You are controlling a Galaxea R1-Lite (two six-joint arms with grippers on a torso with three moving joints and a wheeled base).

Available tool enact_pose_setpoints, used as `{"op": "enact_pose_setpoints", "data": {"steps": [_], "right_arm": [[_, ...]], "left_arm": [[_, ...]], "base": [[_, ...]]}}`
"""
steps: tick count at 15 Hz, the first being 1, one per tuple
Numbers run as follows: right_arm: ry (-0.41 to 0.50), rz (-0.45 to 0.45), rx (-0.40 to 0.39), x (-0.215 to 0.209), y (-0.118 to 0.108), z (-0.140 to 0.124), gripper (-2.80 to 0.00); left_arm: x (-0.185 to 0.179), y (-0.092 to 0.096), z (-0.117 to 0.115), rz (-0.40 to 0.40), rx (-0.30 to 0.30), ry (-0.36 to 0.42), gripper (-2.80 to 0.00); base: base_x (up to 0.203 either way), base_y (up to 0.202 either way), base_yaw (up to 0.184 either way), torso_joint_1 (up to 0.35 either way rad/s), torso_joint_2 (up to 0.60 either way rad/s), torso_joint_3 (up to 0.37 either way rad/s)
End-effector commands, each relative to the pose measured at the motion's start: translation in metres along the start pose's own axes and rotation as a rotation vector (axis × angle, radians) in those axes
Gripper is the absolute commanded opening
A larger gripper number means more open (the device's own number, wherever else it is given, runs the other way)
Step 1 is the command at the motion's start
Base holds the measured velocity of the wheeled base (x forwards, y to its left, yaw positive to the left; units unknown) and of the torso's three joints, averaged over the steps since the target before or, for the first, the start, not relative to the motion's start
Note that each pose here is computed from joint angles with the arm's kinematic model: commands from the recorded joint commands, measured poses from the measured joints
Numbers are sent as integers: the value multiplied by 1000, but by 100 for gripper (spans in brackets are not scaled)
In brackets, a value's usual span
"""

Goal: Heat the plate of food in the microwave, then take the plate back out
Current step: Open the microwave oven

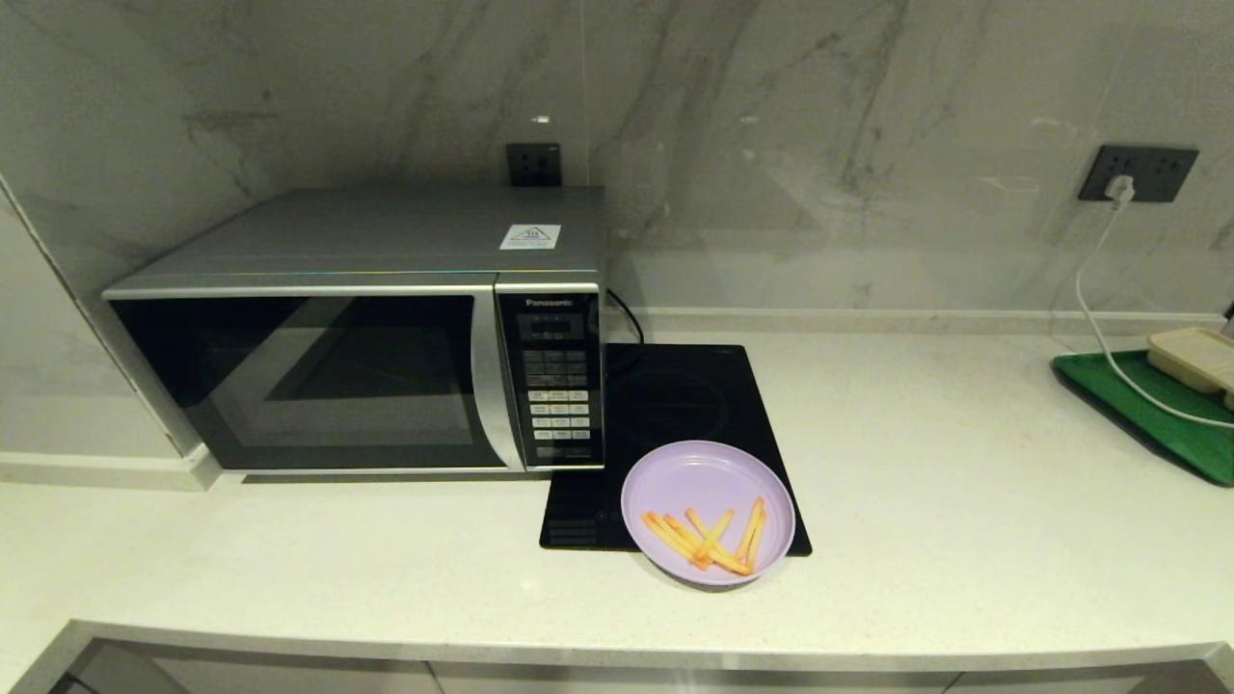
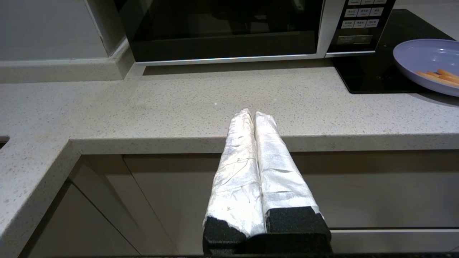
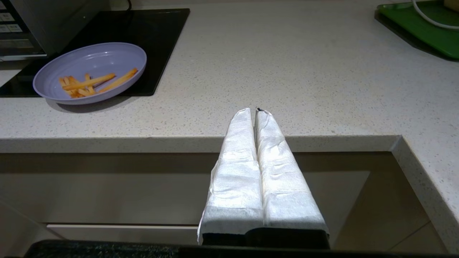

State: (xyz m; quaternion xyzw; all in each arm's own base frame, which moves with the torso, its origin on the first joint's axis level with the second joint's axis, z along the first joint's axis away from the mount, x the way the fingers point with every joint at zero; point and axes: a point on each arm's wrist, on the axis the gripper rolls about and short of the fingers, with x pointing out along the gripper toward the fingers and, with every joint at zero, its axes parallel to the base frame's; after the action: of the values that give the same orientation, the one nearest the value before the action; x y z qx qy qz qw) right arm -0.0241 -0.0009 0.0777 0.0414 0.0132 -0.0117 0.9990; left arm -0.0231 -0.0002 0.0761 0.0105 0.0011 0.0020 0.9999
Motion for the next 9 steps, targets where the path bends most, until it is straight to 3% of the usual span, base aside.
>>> {"op": "enact_pose_setpoints", "data": {"steps": [1, 7, 9], "right_arm": [[-6, 0, 1, 0, 0, -1, -280], [-6, -1, 1, 0, 0, -1, -280], [-6, 0, 2, 0, 0, -1, -280]], "left_arm": [[0, 0, 0, 1, 0, -1, -280], [-3, 0, 6, 16, -35, -1, -280], [-16, 0, 33, -20, -71, 14, -280]], "base": [[0, 0, 0, 0, 0, 0], [0, 0, 0, 0, 0, 0], [0, 0, 0, 0, 0, 0]]}}
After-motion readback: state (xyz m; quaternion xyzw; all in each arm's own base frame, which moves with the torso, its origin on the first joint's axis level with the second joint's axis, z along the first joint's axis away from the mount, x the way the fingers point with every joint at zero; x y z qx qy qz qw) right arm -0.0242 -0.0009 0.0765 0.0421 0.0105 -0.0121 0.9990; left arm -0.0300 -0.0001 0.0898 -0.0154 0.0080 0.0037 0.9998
